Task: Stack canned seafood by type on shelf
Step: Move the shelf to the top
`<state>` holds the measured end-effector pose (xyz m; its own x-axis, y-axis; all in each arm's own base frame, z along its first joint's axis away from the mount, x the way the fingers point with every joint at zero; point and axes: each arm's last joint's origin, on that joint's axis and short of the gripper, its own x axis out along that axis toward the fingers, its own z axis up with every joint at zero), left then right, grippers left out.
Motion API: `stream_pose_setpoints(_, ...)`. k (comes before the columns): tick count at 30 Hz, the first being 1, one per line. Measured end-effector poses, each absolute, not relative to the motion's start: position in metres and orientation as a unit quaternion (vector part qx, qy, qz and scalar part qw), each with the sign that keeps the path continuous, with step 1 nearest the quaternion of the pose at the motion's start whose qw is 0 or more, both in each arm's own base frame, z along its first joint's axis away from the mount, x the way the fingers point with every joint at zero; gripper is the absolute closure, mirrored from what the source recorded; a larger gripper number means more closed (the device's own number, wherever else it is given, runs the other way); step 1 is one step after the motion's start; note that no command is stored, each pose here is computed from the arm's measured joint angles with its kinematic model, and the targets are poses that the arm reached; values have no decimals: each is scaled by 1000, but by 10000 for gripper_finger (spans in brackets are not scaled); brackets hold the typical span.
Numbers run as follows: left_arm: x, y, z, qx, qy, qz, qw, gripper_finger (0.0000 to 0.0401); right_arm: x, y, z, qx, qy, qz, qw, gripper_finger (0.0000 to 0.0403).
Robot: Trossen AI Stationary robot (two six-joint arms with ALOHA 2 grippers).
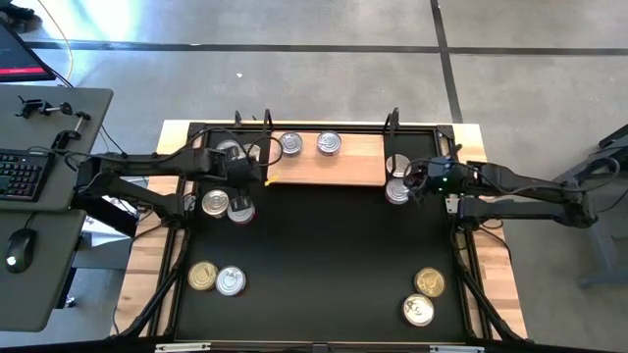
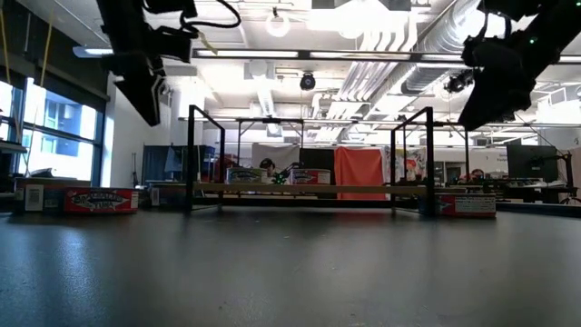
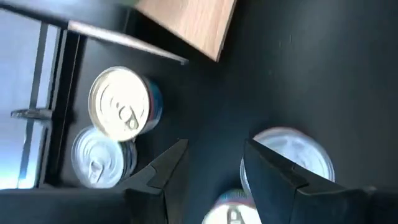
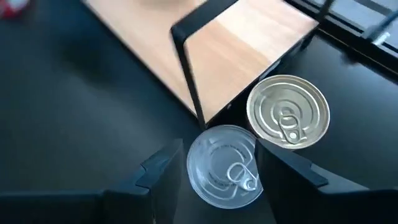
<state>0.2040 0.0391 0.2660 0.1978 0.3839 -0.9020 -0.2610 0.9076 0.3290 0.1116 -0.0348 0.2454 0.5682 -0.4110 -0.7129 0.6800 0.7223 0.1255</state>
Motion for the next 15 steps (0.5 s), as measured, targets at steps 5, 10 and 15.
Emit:
stream_pose_setpoints(5,194,32,287,81,614,232,750,256,102,-36,271,201,265,-379,864,235)
stream_pose_setpoints(10,190,28,315,128,497,260,818,256,112,-39,285,162,201,-357,898,272)
stream_pose_setpoints(15,191,44,338,124,358,239,894,271,137,-52,286,136,188,-318,919,304)
